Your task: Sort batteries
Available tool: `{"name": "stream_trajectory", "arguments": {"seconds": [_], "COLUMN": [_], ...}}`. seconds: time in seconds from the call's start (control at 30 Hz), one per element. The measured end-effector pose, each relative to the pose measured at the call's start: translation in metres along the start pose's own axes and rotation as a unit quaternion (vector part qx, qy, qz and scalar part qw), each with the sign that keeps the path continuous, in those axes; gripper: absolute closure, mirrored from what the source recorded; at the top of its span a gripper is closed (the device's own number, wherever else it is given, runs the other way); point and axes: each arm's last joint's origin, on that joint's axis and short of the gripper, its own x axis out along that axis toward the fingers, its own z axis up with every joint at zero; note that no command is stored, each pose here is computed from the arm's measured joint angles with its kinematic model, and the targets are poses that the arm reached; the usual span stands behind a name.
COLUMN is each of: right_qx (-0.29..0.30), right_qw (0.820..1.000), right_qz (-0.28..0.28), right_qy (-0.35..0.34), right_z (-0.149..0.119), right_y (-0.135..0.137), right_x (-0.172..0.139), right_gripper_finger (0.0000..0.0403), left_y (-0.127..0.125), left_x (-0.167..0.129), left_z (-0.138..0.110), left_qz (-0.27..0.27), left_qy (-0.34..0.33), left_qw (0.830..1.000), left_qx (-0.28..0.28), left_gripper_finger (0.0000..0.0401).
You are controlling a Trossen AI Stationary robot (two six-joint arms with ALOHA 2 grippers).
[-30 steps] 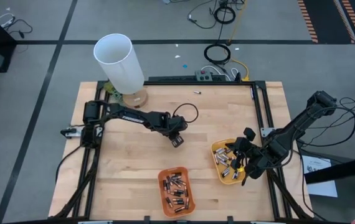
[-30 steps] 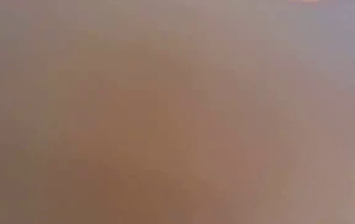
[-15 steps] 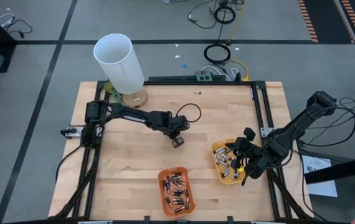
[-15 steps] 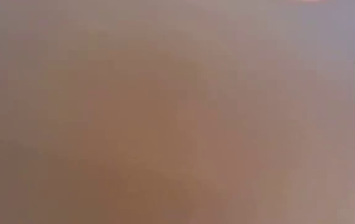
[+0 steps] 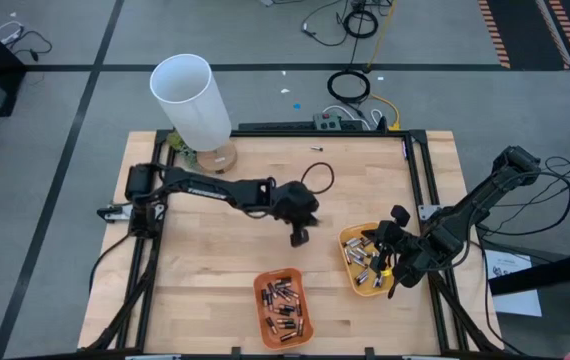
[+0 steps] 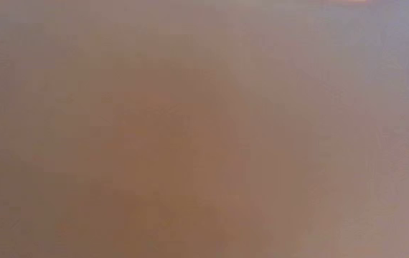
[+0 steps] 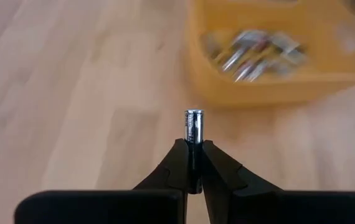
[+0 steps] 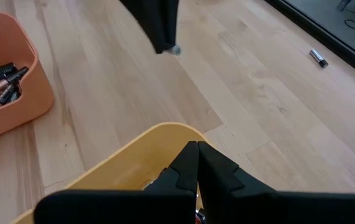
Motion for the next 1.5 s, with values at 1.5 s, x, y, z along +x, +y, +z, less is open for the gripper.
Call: {"name": "stream_trajectory", "arguments": {"seconds": [1.5], "right_qx": [0.002], "right_qw": [1.0], "right_qz": [0.007], "right_qy": [-0.008], "right_z": [0.002], "right_y": [0.002], "right_x": [0.0], "right_gripper_finger": [0.0403], "left_y": [-0.049], "left_x": [0.09], "left_z": [0.023], "left_qz": [-0.057], "left_qy": [-0.114], "left_qw": [0.99], "left_qx": [0.065], "left_gripper_finger": [0.0359]}}
